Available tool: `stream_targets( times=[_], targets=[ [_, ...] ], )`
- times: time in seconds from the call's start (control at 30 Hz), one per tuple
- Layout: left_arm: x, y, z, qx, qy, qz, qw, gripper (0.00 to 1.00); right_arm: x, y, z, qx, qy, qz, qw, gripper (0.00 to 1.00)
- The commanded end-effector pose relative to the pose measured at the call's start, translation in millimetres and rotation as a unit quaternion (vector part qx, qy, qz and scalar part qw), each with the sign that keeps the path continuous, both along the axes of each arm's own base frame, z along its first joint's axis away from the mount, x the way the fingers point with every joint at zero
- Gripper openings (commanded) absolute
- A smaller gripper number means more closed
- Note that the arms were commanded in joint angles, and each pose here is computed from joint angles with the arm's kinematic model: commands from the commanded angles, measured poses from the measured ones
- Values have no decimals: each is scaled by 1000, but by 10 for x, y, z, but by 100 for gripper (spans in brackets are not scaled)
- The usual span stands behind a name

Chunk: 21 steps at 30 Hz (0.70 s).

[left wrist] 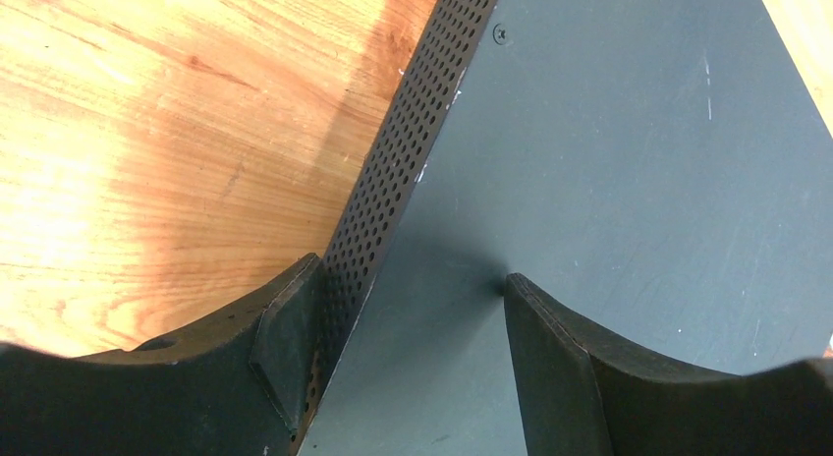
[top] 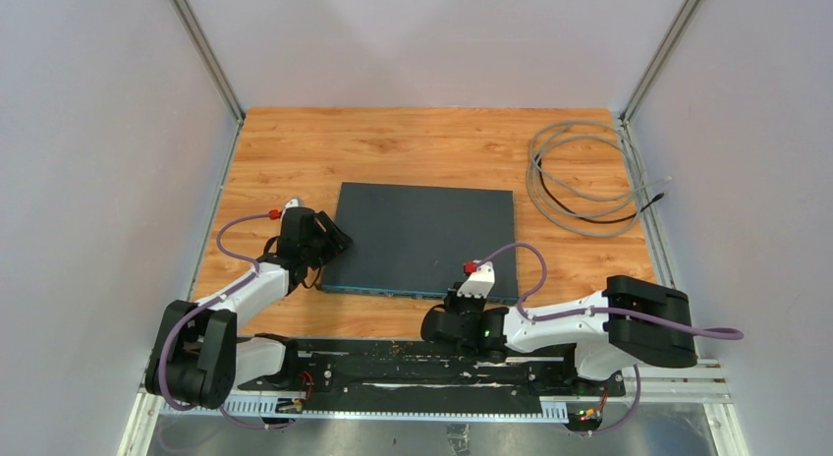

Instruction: Pull the plug off the socket

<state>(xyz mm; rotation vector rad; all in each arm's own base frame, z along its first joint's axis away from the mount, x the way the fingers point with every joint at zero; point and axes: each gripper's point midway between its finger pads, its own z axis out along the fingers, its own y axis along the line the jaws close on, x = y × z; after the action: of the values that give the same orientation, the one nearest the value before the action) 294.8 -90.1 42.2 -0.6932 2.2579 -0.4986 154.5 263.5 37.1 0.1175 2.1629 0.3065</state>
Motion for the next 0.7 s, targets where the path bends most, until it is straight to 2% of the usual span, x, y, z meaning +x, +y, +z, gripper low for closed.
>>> stream_targets(
  times=[0.0, 0.17, 0.23, 0.3, 0.37, 0.47, 0.6, 0.67],
  targets=[
    [-338, 12, -307, 16, 72, -15, 997, 55, -552, -501, -601, -85, 153, 17, 984, 0],
    [-335, -1, -303, 13, 72, -17, 997, 55, -682, -330, -490, -72, 180, 74, 978, 0],
    [-331, -5, -303, 12, 72, -17, 997, 55, -554, -286, -360, -120, 110, 111, 980, 0],
    [-325, -20, -304, 9, 71, -19, 997, 55, -439, -274, -243, -184, 30, 136, 973, 0],
    [-328, -33, -309, 6, 73, -22, 997, 55, -386, -314, -205, -236, 9, 132, 963, 0],
    [-325, -36, -298, 6, 71, -23, 997, 55, -390, -384, -198, -283, 16, 106, 953, 0],
    [-323, -30, -294, 8, 70, -23, 997, 55, -474, -428, -72, -280, -3, 69, 958, 0],
    [-320, -34, -295, 7, 70, -24, 997, 55, -558, -354, -4, -259, -8, 80, 962, 0]
  ],
)
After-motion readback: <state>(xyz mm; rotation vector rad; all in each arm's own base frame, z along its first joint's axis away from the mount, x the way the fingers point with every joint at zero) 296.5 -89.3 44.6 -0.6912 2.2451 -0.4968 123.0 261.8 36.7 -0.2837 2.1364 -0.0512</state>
